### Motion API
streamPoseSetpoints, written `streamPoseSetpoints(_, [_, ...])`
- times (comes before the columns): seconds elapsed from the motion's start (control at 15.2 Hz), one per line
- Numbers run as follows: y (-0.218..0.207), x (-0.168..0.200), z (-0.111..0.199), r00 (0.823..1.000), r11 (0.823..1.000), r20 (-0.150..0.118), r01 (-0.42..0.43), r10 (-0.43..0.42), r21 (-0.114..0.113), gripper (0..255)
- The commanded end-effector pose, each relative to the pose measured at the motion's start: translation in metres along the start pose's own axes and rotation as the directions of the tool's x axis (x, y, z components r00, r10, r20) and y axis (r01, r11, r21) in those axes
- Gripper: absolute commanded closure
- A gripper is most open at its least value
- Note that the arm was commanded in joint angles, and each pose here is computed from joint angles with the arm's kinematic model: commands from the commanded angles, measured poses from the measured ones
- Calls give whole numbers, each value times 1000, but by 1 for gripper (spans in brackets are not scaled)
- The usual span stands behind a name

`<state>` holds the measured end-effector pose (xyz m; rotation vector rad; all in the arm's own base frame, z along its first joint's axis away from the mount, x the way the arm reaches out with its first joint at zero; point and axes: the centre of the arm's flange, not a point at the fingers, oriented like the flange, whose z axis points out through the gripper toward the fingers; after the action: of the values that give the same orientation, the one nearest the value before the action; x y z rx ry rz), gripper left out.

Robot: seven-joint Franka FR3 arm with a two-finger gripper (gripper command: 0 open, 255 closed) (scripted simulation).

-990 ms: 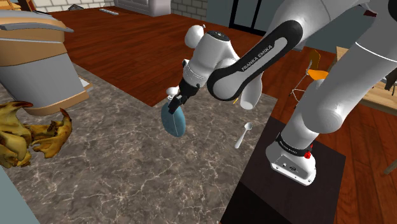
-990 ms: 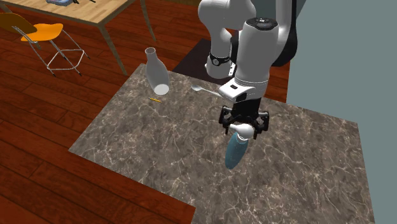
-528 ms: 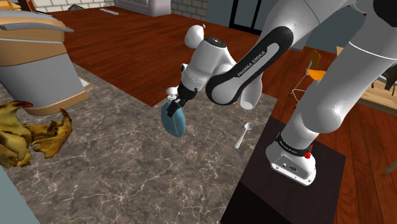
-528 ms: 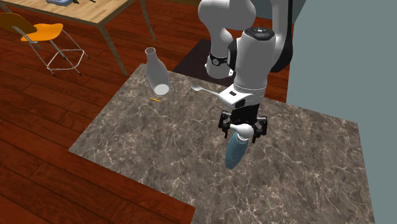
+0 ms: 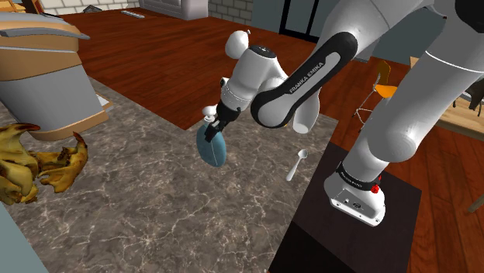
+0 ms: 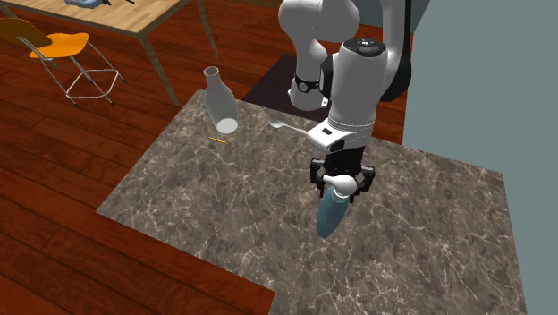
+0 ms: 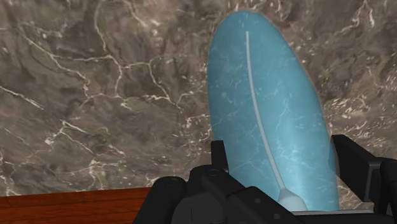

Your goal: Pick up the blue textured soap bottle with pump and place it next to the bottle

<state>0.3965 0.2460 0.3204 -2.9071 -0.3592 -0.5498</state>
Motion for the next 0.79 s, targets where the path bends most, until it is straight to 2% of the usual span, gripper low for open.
streamPoseSetpoints(0.0, [0, 0, 0, 1000, 1000, 2, 0, 0, 0, 255])
streamPoseSetpoints(0.26, [0, -1, 0, 1000, 1000, 2, 0, 0, 0, 255])
streamPoseSetpoints(0.73, [-4, 13, -34, 1000, 1000, 2, 0, 0, 0, 255])
